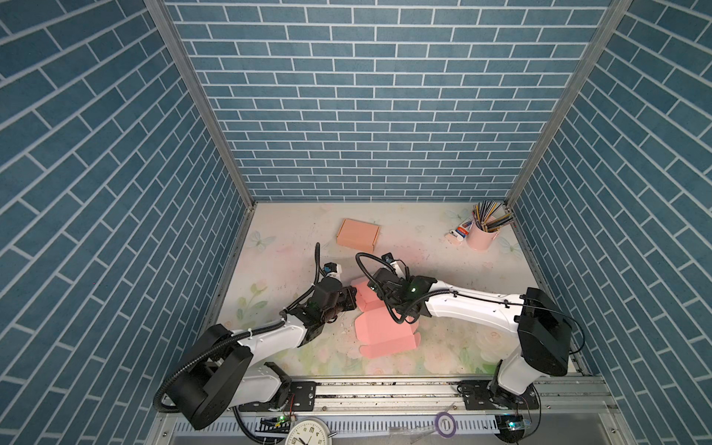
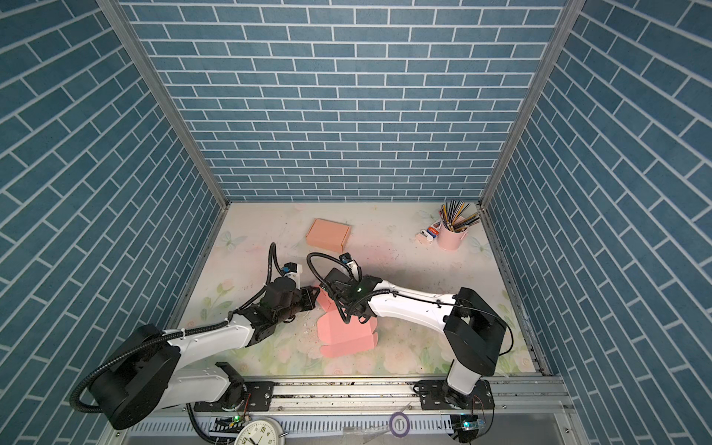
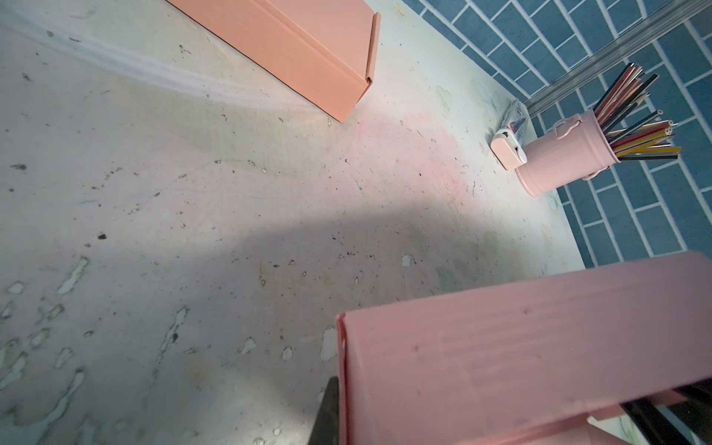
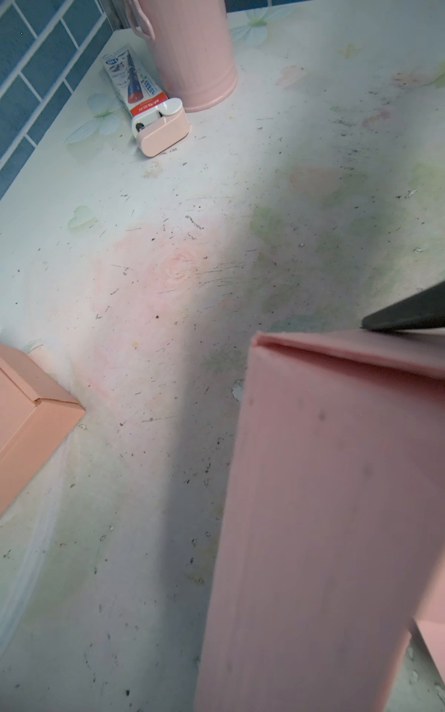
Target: Fold the paper box
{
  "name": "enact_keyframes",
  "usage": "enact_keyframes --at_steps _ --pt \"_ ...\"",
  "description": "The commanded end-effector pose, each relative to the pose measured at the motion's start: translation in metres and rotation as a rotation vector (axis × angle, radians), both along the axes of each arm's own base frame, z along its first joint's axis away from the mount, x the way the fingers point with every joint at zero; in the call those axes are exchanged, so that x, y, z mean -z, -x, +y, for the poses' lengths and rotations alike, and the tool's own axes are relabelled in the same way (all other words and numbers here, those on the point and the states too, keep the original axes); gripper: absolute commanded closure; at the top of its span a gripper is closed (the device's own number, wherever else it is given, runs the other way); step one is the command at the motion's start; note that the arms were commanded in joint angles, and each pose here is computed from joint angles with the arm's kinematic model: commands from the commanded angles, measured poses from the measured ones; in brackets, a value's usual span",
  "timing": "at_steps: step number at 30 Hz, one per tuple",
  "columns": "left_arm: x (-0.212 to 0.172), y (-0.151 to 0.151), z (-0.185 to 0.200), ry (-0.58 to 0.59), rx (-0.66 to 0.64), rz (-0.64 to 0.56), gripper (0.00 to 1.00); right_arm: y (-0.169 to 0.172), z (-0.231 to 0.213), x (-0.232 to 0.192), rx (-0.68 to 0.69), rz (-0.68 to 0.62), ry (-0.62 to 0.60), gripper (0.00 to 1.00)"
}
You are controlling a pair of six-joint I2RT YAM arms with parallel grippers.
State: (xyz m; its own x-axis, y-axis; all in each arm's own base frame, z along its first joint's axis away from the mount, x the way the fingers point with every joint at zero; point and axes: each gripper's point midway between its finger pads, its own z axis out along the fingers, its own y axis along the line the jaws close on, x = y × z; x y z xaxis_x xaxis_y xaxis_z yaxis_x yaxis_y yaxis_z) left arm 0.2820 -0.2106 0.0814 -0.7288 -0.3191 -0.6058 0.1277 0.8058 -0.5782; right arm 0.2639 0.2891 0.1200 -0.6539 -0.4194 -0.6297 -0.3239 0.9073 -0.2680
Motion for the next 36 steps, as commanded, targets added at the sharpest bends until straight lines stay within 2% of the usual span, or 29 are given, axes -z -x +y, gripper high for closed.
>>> enact_keyframes --at_steps 1,8,11,14,16,21,25,32,36 --pt "-0.016 -0.003 -0.005 0.041 0.000 -0.038 0.92 -0.003 -0.014 -0.001 0.069 -0.028 0.033 0.85" --pt "-0.019 0.000 -0.003 0.033 0.002 -0.044 0.91 -0.005 -0.019 -0.002 0.079 -0.043 0.072 1.00" --pt "-0.019 0.000 -0.003 0.029 0.005 -0.045 0.92 -0.004 -0.019 -0.004 0.085 -0.050 0.083 0.99" --pt "-0.015 0.002 -0.002 0.019 0.001 -0.041 0.92 -0.002 -0.016 -0.013 0.087 -0.077 0.063 0.87" --pt "-0.014 0.001 -0.001 0.018 -0.004 -0.041 0.91 -0.001 -0.016 -0.019 0.089 -0.094 0.046 0.83" --pt "-0.009 0.000 0.001 -0.006 -0.017 -0.046 0.91 -0.001 -0.016 -0.021 0.089 -0.108 0.031 0.85" --pt "-0.009 -0.002 0.004 -0.033 -0.030 -0.056 0.91 -0.001 -0.013 -0.016 0.080 -0.099 0.037 1.00" --pt "-0.008 -0.001 0.000 -0.047 -0.026 -0.061 0.91 0.000 -0.013 -0.016 0.083 -0.107 0.038 1.00" --pt "-0.006 -0.001 -0.001 -0.044 -0.028 -0.058 0.91 0.001 -0.013 -0.021 0.090 -0.120 0.018 0.85"
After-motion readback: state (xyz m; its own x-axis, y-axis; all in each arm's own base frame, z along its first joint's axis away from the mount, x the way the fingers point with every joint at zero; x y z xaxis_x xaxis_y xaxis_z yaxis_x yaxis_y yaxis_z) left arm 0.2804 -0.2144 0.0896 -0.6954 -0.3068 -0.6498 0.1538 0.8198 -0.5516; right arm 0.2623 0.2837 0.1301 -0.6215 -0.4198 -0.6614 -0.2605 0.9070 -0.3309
